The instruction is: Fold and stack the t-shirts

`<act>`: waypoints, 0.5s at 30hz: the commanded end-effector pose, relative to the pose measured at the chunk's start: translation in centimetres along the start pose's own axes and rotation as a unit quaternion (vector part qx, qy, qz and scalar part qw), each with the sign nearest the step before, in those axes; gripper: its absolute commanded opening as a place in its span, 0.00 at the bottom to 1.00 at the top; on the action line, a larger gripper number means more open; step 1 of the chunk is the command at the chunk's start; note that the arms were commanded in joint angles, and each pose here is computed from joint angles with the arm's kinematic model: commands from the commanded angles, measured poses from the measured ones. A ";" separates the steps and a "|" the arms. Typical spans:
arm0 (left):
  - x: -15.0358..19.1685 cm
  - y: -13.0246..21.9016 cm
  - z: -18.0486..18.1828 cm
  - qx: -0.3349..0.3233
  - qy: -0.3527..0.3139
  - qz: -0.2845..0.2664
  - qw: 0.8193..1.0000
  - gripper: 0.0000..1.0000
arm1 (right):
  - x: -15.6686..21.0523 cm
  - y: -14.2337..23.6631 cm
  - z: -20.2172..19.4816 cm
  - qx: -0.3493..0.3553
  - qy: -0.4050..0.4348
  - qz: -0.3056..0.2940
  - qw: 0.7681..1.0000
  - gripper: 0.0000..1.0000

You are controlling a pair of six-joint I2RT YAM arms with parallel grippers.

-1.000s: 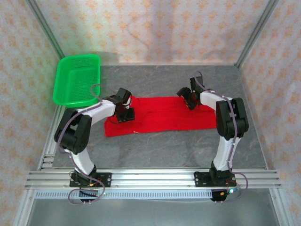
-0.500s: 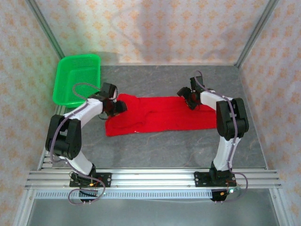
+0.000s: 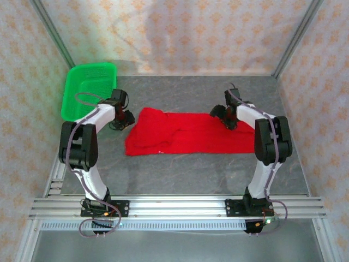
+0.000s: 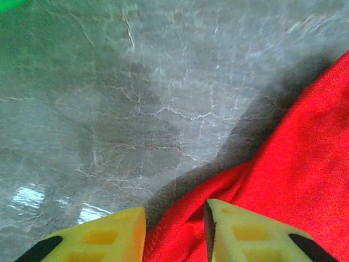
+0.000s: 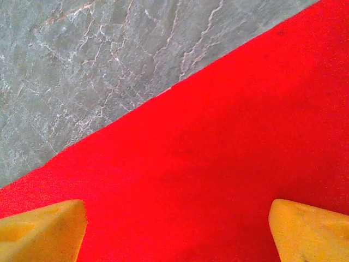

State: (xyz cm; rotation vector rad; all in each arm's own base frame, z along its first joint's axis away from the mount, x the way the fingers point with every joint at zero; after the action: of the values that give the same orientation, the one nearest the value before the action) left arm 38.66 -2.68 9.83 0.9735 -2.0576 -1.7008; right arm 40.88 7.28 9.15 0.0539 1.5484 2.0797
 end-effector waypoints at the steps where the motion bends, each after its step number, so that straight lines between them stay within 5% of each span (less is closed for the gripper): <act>1: -0.9 0.2 -0.9 -0.005 -0.023 0.002 1.000 0.30 | -1.2 2.7 0.2 -0.012 0.023 -0.018 1.000 0.88; 15: 0.2 -3.0 -2.0 -0.004 -0.068 0.043 0.997 0.26 | -1.6 5.1 -3.6 0.007 -0.002 -0.032 0.999 0.89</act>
State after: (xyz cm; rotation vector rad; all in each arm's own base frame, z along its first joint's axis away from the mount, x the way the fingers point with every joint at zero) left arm 40.85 -3.57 8.06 0.8520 -2.1052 -1.7819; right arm 40.17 2.76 13.08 0.0020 1.4993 2.0191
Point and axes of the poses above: each hand's point on the last joint's axis, 136 mm out from that joint toward the fingers, its own y axis back along the fingers, its own z axis along the line the jaws close on, x = y × z, the point moved 5 cm from there along y, back along the fingers, and after that the axes turned 7 degrees about y, right-handed, at the moved point
